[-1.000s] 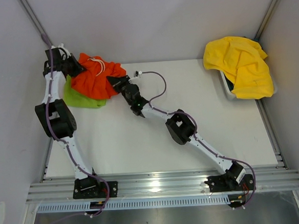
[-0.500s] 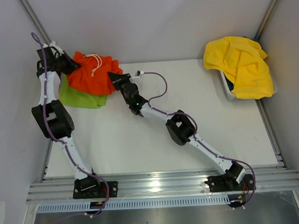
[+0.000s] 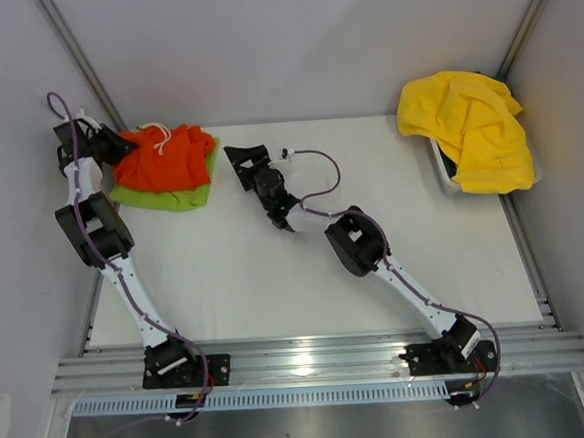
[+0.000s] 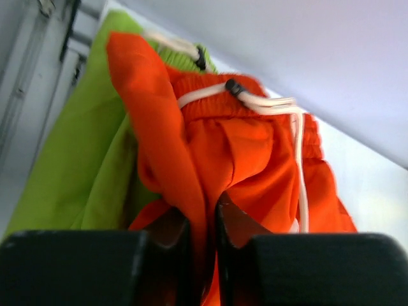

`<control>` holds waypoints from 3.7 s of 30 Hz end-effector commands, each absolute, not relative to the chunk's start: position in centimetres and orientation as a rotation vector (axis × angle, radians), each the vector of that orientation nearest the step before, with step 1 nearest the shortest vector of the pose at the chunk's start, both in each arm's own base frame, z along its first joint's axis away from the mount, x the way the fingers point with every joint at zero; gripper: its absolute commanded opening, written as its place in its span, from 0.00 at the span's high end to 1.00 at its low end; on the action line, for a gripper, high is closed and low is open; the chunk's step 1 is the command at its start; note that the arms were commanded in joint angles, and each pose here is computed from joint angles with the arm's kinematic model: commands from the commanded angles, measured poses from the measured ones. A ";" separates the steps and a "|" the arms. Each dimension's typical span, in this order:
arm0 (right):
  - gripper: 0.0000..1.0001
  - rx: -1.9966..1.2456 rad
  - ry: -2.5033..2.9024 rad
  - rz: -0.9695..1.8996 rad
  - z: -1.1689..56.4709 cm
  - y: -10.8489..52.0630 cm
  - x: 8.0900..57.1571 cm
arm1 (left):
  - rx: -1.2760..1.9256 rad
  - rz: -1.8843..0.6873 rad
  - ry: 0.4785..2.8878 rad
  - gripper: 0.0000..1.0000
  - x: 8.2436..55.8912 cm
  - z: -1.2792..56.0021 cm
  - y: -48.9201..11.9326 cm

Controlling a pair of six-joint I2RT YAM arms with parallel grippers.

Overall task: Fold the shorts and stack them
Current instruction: Neatly place the folded shorts to the corner

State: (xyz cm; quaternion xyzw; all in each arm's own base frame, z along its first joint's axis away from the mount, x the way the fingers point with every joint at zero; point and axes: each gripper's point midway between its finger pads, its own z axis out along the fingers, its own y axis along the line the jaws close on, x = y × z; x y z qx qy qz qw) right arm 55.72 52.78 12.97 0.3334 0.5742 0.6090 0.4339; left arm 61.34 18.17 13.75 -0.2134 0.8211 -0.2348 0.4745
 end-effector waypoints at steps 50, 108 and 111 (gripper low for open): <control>0.31 -0.004 1.753 1.413 21.3 41.4 52.2 | -0.589 -1.066 1.488 0.01 57.1 26.1 3.3; 0.28 0.070 1.707 1.620 18.7 35.5 49.1 | -0.834 -0.749 1.438 0.01 61.2 18.8 12.1; 0.25 0.055 1.717 1.609 18.9 35.3 48.6 | -0.774 -0.702 1.416 0.01 59.5 22.5 11.0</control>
